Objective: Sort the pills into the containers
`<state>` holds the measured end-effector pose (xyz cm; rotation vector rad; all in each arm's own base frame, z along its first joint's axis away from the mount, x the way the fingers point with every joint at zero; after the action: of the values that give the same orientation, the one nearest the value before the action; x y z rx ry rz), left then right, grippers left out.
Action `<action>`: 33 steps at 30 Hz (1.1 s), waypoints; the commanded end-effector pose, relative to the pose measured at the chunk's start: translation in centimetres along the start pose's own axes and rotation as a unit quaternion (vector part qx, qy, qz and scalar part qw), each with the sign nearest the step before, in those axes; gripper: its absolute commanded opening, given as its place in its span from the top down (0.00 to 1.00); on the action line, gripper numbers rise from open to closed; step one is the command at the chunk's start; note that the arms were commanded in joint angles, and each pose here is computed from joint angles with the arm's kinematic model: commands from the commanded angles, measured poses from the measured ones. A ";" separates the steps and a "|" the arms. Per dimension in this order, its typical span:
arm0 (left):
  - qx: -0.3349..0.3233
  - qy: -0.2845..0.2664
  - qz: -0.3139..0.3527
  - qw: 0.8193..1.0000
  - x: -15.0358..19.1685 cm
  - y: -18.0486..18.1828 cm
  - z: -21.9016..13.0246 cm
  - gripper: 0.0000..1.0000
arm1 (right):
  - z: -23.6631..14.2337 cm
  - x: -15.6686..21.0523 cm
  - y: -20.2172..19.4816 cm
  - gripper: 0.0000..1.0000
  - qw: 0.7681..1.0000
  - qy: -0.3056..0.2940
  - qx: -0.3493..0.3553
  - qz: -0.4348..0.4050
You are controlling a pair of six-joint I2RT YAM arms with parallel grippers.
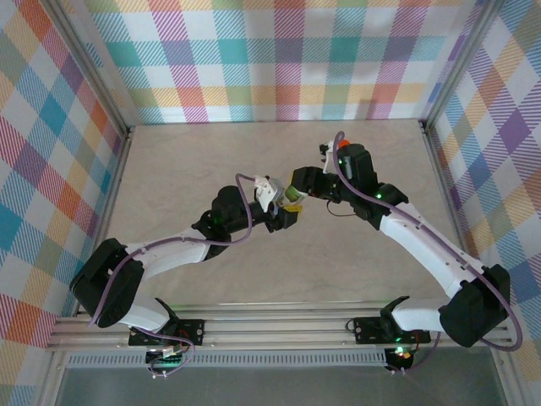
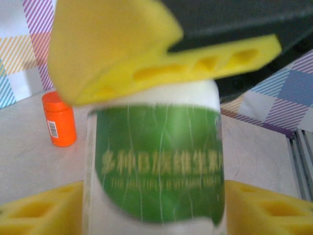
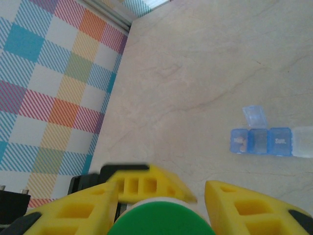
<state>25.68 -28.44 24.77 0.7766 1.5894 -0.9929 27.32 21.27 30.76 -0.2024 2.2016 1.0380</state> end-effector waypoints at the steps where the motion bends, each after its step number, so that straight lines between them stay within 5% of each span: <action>1: 0.003 -0.017 0.027 0.999 -1.2 -0.2 0.3 0.00 | -0.6 0.0 1.1 0.83 1.000 -0.009 -0.025 -0.009; 4: 0.003 -0.008 0.032 0.999 -0.9 -0.2 0.5 0.07 | -1.1 -0.1 1.3 0.83 0.999 -0.014 -0.021 -0.020; 7: 0.003 -0.003 0.030 1.000 -0.8 -0.1 0.7 0.38 | -1.5 -0.1 1.4 0.83 0.999 -0.020 -0.019 -0.024; 16: 0.007 -0.014 0.032 0.999 -0.9 -0.6 0.9 0.40 | -1.6 -0.2 1.5 0.83 0.999 -0.023 -0.019 -0.028; 22: 0.010 -0.013 0.033 0.999 -1.1 -0.8 1.0 0.80 | -1.3 0.3 1.3 0.83 0.999 -0.017 -0.020 -0.024; 26: 0.008 -0.025 0.033 0.999 -1.6 -0.9 0.8 0.94 | -1.3 0.3 0.9 0.82 0.999 -0.021 -0.005 -0.030; 33: -0.032 -0.041 0.037 0.998 -1.4 -0.3 -0.2 1.00 | -2.4 -0.2 1.5 0.42 0.999 -0.045 -0.009 -0.028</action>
<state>25.73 -29.03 24.29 0.8017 1.5854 -0.9358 26.40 20.86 31.81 -0.2110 2.1482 1.0110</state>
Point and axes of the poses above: each hand's point on the last joint's axis, 136 mm out from that joint toward the fingers, its own z axis out along the fingers, its own y axis along the line the jaws close on, x = y × z, the point moved 7 cm from there along -z, back along the fingers, and after that the axes turned 7 degrees about -z, right-handed, at the moved point
